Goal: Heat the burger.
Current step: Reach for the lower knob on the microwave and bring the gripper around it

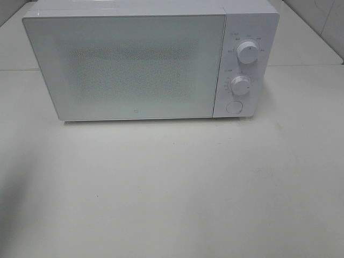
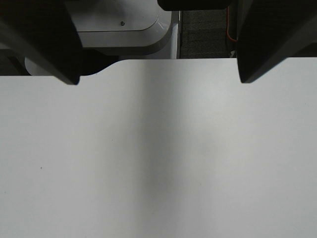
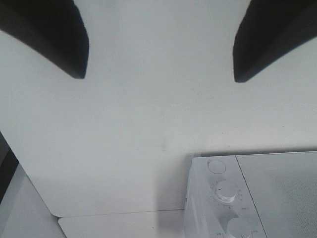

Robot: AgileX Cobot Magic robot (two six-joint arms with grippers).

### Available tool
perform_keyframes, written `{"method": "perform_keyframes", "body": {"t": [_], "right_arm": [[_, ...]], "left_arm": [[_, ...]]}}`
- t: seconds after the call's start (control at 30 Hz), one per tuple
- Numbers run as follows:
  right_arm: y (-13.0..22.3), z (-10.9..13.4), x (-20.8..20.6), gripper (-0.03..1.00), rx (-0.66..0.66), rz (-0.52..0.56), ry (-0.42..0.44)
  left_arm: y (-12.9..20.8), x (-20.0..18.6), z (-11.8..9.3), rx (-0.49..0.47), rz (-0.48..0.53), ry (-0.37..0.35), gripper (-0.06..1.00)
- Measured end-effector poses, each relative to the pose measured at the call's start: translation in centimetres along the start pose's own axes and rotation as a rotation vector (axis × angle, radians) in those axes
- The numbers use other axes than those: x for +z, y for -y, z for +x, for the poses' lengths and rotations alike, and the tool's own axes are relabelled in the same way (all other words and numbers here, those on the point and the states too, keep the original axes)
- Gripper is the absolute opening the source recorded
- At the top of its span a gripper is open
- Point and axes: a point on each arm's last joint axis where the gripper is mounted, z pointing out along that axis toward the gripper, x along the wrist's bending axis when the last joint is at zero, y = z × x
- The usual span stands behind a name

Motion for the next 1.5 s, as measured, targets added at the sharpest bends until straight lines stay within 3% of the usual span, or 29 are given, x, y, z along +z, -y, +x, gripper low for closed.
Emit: {"method": "perform_keyframes", "body": {"t": [0.1, 0.37, 0.8, 0.93, 1.0, 1.27, 1.37, 1.4, 1.43, 1.47, 1.5], "right_arm": [[0.0, 0.0, 0.0, 0.76, 0.0, 0.0, 0.0], [0.0, 0.0, 0.0, 0.76, 0.0, 0.0, 0.0], [0.0, 0.0, 0.0, 0.76, 0.0, 0.0, 0.0], [0.0, 0.0, 0.0, 0.76, 0.0, 0.0, 0.0], [0.0, 0.0, 0.0, 0.76, 0.0, 0.0, 0.0], [0.0, 0.0, 0.0, 0.76, 0.0, 0.0, 0.0], [0.0, 0.0, 0.0, 0.76, 0.0, 0.0, 0.0], [0.0, 0.0, 0.0, 0.76, 0.0, 0.0, 0.0], [0.0, 0.0, 0.0, 0.76, 0.0, 0.0, 0.0], [0.0, 0.0, 0.0, 0.76, 0.0, 0.0, 0.0], [0.0, 0.0, 0.0, 0.76, 0.0, 0.0, 0.0]], "left_arm": [[0.7, -0.1, 0.1, 0.003, -0.005, -0.008, 0.78], [6.0, -1.6, 0.6, 0.035, -0.13, -0.073, 0.78], [12.2, -0.1, 1.0, 0.037, -0.213, -0.079, 0.78], [13.0, -0.4, 1.0, 0.041, -0.264, -0.079, 0.83], [13.8, -1.0, 1.1, 0.052, -0.329, -0.091, 0.95], [15.1, -1.7, 1.1, 0.06, -0.418, -0.103, 0.99], [16.1, -2.3, 1.0, 0.066, -0.532, -0.096, 0.99], [16.8, -2.8, 1.0, 0.072, -0.639, -0.092, 0.99], [16.8, -2.8, 1.0, 0.072, -0.639, -0.092, 0.99], [17.3, -3.2, 1.0, 0.076, -0.707, -0.091, 0.99], [18.2, -3.8, 0.9, 0.083, -0.842, -0.088, 0.99]]}}
